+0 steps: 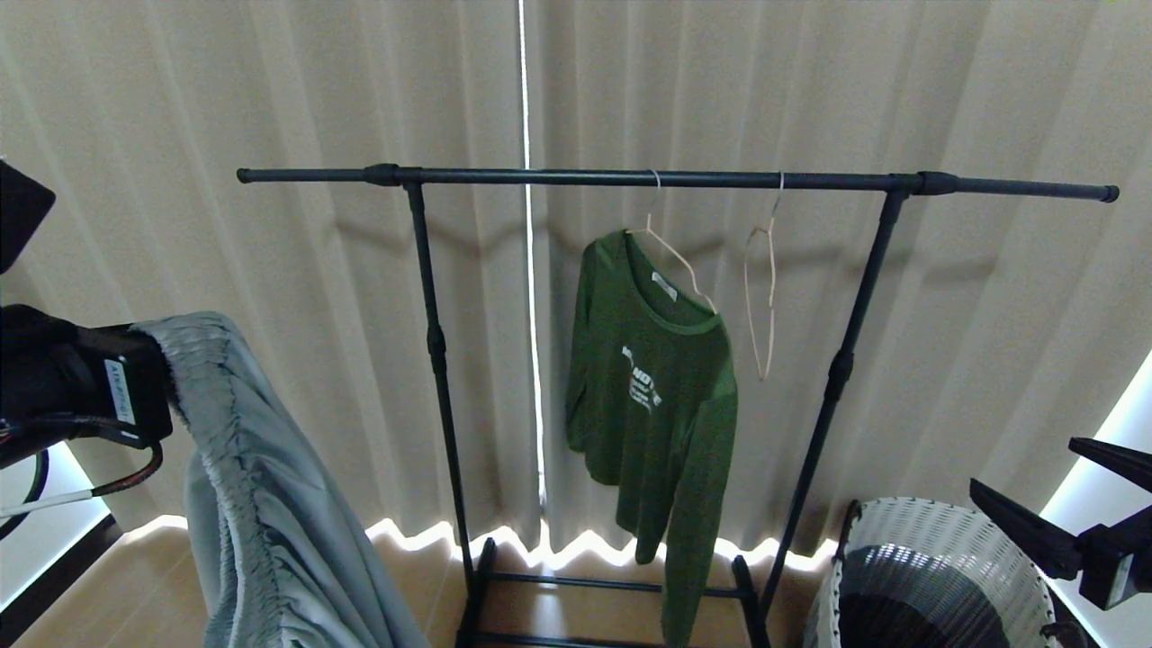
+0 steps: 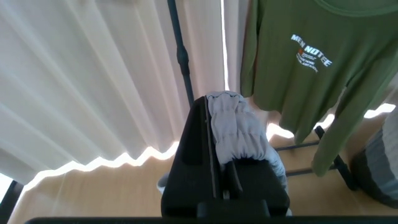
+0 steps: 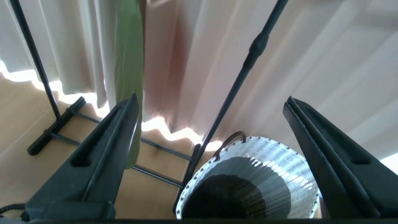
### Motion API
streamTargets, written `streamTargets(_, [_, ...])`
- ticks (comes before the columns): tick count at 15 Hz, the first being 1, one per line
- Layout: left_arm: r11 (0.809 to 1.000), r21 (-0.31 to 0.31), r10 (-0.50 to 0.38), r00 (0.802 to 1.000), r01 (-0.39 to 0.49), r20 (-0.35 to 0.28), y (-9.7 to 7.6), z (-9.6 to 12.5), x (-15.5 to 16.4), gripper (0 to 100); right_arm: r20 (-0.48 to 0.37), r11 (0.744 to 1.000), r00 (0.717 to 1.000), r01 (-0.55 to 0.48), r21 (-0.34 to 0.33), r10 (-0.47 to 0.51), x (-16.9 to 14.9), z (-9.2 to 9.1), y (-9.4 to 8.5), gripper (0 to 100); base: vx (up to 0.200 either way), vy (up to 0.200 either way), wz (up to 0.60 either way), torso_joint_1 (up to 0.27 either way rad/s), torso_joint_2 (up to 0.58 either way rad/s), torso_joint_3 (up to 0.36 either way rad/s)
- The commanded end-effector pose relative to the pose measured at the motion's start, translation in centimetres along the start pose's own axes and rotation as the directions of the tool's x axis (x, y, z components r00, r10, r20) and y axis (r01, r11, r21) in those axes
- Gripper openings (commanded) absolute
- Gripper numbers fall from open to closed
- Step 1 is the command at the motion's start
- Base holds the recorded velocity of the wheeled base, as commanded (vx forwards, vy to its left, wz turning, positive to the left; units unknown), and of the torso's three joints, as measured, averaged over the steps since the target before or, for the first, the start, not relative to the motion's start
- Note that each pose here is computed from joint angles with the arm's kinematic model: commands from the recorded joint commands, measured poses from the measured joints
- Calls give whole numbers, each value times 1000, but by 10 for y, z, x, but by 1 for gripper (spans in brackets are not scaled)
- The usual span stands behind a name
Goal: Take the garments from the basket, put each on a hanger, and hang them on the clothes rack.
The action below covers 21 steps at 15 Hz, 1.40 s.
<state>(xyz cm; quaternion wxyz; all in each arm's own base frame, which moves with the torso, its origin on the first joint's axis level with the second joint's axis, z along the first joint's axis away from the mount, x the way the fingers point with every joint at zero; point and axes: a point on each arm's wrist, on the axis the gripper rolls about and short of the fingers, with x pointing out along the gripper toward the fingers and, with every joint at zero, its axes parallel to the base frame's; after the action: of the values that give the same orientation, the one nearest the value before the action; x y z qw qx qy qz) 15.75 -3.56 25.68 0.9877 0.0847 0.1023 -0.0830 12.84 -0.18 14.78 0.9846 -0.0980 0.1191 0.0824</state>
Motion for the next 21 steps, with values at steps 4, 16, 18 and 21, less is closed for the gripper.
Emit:
streamTargets(4, [1000,8,2,1000,-2,17,-2,-15,-5,0,3,1000,1000,-1,-1,1,0,0,0,100,0,0,0,204,-446,-242])
streamTargets(16, [1000,-1,-25,995,26,101,-6,-95,-45,0,77,1000,997,7,-15,-6,-1,20,-4,100,0,0,0,13,-25,-14])
streamTargets(18, [999,-21,-23,996,25,89,-5,-89,-37,0,89,1000,996,10,-17,-9,0,24,-5,100,0,0,0,0,0,0])
streamTargets(21, [999,-29,-25,997,27,75,-5,-90,-35,0,90,1000,996,12,-19,-11,1,28,-6,100,133,0,0,8,0,2])
